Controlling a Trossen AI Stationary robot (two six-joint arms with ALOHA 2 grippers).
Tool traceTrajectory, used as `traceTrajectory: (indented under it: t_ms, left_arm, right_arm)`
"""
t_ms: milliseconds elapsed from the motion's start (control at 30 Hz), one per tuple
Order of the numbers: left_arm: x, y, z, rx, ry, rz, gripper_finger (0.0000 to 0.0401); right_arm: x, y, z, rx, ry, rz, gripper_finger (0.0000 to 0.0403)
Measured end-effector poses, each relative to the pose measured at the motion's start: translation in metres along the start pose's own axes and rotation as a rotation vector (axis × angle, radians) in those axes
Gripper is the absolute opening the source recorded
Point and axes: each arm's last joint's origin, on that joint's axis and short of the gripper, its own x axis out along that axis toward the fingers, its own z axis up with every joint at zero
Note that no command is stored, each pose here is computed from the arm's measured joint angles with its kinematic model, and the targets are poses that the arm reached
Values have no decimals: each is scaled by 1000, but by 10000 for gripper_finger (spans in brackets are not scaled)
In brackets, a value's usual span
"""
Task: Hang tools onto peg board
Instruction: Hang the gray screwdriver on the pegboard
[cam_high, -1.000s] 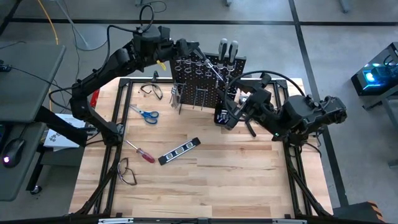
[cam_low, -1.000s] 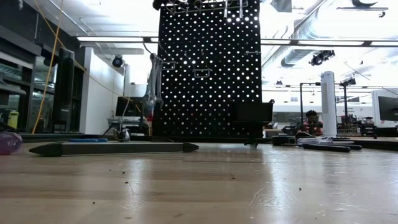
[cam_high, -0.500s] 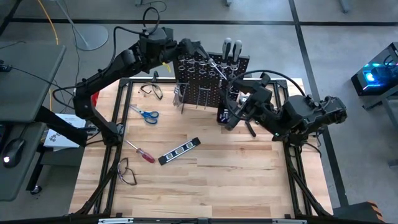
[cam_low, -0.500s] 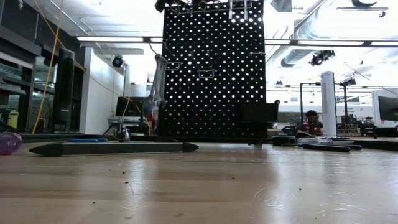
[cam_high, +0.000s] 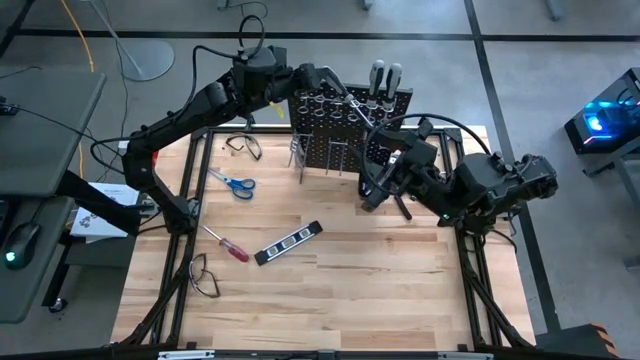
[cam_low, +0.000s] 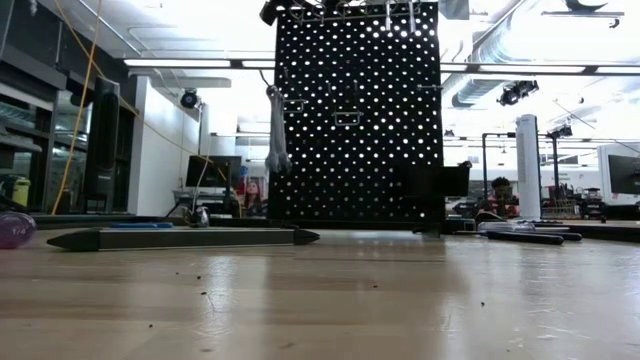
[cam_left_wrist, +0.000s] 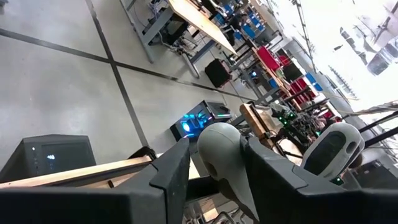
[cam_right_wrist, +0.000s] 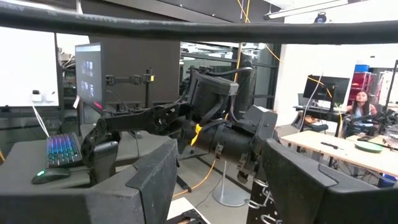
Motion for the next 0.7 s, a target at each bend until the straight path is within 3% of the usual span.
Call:
traceTrajectory:
  t_ms: [400, 700]
  left_arm:
    - [1, -4, 4, -3, -59, -33, 117]
    - [-3, -7, 7, 32, -77, -57, 30]
  right_arm:
    - [0, 1, 0, -25, -5, 16, 222]
    - [0, 1, 0, -25, -6, 16, 222]
